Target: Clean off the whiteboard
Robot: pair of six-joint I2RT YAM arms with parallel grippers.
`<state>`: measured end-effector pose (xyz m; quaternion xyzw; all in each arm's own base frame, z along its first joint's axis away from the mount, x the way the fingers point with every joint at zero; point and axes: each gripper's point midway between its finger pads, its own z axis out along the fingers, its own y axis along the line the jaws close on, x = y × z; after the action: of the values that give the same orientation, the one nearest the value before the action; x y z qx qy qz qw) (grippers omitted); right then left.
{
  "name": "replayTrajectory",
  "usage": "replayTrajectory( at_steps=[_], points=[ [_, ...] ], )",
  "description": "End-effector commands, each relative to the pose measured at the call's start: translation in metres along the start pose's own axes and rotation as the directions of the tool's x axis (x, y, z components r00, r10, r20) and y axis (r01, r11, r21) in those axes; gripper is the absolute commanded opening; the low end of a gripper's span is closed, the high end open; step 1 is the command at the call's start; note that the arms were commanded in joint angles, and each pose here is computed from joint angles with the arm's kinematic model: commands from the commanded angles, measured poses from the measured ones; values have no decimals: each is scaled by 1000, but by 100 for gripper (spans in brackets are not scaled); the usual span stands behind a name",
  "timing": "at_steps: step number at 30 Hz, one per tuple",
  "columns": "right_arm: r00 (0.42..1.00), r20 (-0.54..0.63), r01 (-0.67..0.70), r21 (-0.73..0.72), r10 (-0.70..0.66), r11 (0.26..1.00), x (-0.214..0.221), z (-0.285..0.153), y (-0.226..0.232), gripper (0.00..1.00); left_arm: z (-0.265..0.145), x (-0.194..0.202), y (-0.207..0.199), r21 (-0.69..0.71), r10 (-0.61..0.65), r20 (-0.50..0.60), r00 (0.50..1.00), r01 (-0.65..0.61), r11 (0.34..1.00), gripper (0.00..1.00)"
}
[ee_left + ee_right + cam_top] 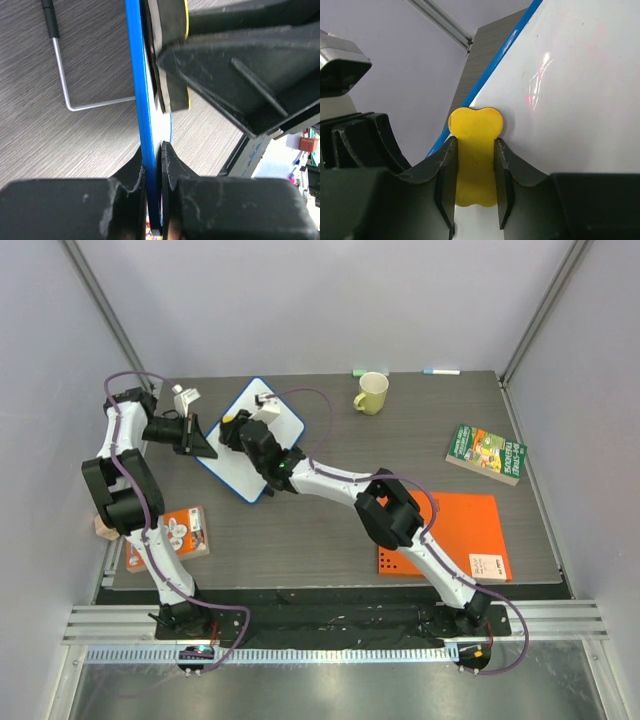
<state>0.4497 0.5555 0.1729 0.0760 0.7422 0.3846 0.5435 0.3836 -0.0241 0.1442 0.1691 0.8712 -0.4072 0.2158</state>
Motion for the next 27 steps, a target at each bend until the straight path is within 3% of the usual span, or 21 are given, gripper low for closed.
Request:
replayTrajectory(
  at_steps=[1, 11, 16, 18, 23, 27],
  points=[
    [972, -207, 167, 279, -111, 946, 71, 12, -136, 1, 6, 21, -77, 168, 37, -99, 994, -20, 986, 0],
    [996, -74, 82, 436, -55, 896, 26, 29, -186, 1, 1, 15, -81, 159, 52, -97, 994, -37, 987, 0],
    [999, -36, 16, 408, -1, 913, 2, 49, -191, 1, -2, 16, -86, 161, 58, -97, 994, -42, 986, 0],
    [998, -61, 23, 398, 1, 917, 7, 58, -199, 1, -1, 15, -85, 163, 57, -95, 994, -41, 986, 0],
    [997, -81, 32, 275, -10, 961, -4, 77, -168, 1, -1, 10, -87, 173, 49, -86, 995, -34, 984, 0],
    [976, -216, 48, 213, -1, 976, 32, 57, -157, 1, 1, 11, -87, 174, 50, -90, 995, -34, 984, 0]
  ],
)
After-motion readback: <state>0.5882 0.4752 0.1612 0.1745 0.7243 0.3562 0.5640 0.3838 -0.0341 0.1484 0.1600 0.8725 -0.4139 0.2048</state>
